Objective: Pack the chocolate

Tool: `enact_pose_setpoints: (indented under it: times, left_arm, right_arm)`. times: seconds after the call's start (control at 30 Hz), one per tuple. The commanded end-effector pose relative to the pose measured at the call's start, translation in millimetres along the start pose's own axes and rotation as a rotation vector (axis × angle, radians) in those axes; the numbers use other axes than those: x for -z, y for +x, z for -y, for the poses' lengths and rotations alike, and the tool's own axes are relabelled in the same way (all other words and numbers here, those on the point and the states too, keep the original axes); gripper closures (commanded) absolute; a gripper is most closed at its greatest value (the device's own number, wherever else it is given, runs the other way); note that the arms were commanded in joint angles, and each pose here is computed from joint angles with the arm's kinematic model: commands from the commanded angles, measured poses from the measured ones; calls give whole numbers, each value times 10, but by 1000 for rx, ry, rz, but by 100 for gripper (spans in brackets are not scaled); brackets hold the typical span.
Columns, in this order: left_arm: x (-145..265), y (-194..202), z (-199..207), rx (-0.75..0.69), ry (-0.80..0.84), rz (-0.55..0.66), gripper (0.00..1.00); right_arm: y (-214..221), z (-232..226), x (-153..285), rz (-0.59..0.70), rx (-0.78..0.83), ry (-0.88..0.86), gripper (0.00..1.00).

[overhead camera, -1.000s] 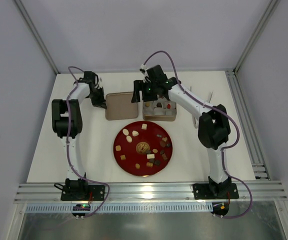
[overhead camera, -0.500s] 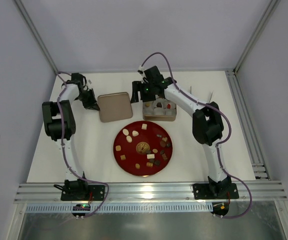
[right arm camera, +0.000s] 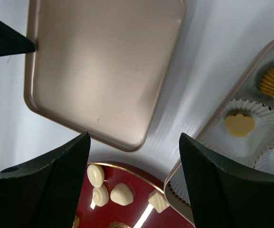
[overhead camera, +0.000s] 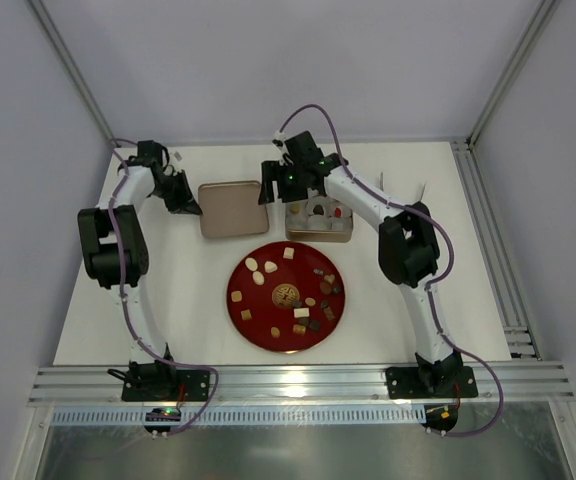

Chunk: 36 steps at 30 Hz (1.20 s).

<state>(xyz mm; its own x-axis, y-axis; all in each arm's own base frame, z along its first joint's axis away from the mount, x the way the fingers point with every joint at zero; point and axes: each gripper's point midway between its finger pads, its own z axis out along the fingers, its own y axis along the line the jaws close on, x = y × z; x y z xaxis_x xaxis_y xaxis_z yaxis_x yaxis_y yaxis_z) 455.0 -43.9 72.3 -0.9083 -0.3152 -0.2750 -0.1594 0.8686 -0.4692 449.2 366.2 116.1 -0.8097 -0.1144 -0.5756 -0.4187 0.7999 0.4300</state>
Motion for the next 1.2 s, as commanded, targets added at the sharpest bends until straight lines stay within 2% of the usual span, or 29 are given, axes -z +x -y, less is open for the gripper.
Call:
enact_pose_setpoints:
  times: [0.0, 0.77, 0.97, 1.07, 1.17]
  left_arm:
    - [243, -64, 213, -6, 82, 36, 100]
    - [530, -57, 465, 4, 183, 70, 100]
    - [580, -18, 514, 2, 218, 69, 100]
    - [582, 7, 541, 2, 235, 66, 100]
    - [600, 36, 578, 7, 256, 62, 100]
  right_arm:
    - [-195, -191, 8, 47, 19, -42, 24]
    - [-155, -253, -181, 39, -68, -104, 24]
    - [-202, -375, -169, 55, -157, -217, 24]
    - [-282, -587, -124, 75, -194, -342, 24]
    - [-283, -706, -62, 68, -215, -423, 33]
